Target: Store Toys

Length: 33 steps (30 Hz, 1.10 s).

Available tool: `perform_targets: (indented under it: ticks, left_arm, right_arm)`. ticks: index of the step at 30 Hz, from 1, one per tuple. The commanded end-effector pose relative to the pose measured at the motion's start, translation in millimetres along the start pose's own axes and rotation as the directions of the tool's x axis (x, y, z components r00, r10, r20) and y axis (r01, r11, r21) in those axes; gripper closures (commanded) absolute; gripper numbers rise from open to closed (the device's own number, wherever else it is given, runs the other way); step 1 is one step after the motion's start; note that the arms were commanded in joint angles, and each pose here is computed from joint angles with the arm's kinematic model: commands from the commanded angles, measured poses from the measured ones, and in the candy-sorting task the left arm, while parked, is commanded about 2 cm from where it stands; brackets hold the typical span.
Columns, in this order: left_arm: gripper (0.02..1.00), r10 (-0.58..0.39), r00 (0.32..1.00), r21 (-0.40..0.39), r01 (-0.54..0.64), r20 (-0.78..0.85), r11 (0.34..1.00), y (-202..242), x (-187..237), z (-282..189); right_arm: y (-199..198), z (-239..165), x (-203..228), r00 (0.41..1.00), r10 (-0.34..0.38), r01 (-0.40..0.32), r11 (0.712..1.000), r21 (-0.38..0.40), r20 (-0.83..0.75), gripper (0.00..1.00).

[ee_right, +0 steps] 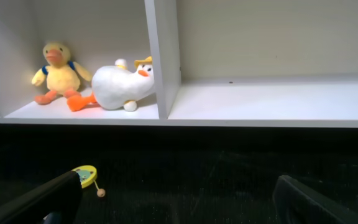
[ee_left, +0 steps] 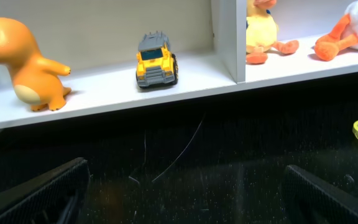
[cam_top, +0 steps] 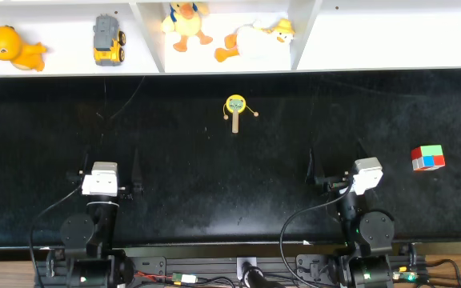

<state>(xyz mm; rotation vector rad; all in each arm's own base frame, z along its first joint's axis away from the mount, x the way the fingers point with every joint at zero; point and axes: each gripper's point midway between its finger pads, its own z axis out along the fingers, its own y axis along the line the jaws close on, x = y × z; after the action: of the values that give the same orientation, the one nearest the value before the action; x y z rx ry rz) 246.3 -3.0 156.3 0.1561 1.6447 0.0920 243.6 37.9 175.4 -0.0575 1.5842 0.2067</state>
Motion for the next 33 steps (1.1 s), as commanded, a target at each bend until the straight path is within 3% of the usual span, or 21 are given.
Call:
perform_targets:
  ticks: [1, 10, 13, 18, 25, 28, 33]
  left_arm:
    - [0.020, -0.007, 1.000, -0.009, 0.007, 0.003, 1.000, 1, 0, -1]
    - [0.020, -0.007, 1.000, -0.009, 0.007, 0.004, 1.000, 1, 0, -1]
    - [0.020, -0.007, 1.000, -0.009, 0.007, 0.003, 1.000, 1, 0, -1]
    - [0.020, -0.007, 1.000, -0.009, 0.007, 0.003, 1.000, 1, 0, -1]
    - [0.020, -0.007, 1.000, -0.009, 0.007, 0.004, 1.000, 1, 0, -1]
    - [0.020, -0.007, 1.000, -0.009, 0.007, 0.003, 1.000, 1, 0, -1]
    - [0.023, -0.007, 1.000, -0.009, 0.007, 0.004, 1.000, 1, 0, -1]
  right_arm:
    - [1, 0, 4, 1.000, -0.002, 0.002, 1.000, -0.005, -0.003, 0.007]
    - [1, 0, 4, 1.000, -0.002, 0.002, 1.000, -0.005, -0.003, 0.007]
    - [-13, 0, 2, 0.999, -0.051, 0.051, 0.996, 0.077, 0.001, 0.007]
    - [-3, 4, 7, 0.989, 0.107, -0.097, 0.990, 0.099, -0.101, 0.005]
    - [24, 8, 13, 0.884, 0.181, -0.071, 0.963, 0.259, -0.431, 0.005]
    - [55, 15, 15, 0.822, 0.150, -0.020, 0.972, 0.236, -0.549, 0.005]
    - [110, 35, 29, 0.746, 0.016, 0.084, 0.989, 0.118, -0.666, 0.005]
